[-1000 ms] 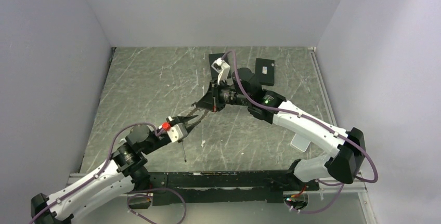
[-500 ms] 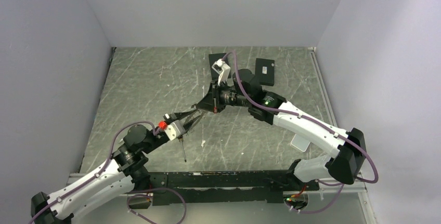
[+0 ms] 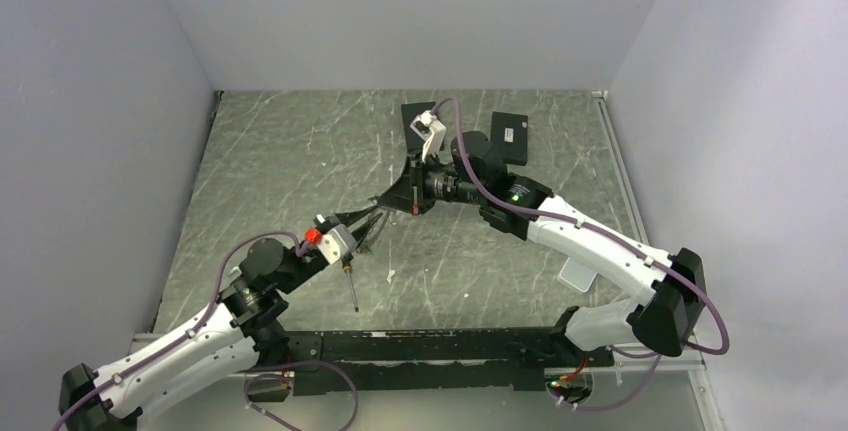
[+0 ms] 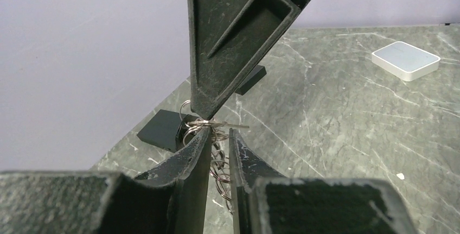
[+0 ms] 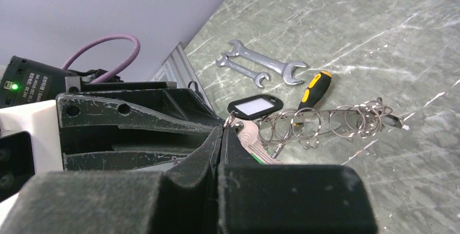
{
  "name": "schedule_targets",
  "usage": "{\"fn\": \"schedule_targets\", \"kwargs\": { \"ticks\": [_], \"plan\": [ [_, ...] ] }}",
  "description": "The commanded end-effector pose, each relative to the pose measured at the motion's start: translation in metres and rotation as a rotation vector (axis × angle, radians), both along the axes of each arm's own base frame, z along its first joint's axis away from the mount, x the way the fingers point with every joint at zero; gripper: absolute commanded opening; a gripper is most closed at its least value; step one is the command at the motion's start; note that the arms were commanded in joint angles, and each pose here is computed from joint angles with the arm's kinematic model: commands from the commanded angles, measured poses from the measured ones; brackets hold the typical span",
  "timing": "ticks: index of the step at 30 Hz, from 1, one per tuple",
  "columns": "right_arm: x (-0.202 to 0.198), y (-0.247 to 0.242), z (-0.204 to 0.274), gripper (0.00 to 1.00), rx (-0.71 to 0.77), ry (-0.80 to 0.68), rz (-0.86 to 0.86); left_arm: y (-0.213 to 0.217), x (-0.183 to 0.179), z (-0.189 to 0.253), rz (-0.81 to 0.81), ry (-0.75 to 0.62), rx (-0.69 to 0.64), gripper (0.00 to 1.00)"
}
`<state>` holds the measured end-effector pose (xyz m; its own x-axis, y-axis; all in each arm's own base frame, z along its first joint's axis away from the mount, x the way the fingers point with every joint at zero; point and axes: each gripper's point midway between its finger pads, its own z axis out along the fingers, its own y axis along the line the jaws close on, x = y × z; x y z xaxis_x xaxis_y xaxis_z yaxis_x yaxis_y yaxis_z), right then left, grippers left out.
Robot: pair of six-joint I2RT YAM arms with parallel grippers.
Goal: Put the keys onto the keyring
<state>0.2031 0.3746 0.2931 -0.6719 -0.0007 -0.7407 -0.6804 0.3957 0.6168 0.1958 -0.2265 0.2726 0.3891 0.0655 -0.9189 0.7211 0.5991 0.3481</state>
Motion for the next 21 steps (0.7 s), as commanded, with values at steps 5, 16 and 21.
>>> {"fn": "schedule_targets", "kwargs": {
  "ticks": [5, 16, 21],
  "plan": [
    [-0.006, 0.002, 0.043, 0.0, 0.126, -0.074, 0.027, 0.008, 0.011, 0.007, 0.078, 0.015, -0.04, 0.25],
    [-0.008, 0.003, 0.041, 0.0, 0.126, -0.068, 0.038, 0.002, 0.003, 0.015, 0.023, -0.022, -0.045, 0.25],
    [-0.01, 0.004, 0.04, 0.0, 0.117, -0.08, 0.063, -0.006, -0.013, 0.014, -0.076, -0.035, 0.021, 0.31]
  ]
}}
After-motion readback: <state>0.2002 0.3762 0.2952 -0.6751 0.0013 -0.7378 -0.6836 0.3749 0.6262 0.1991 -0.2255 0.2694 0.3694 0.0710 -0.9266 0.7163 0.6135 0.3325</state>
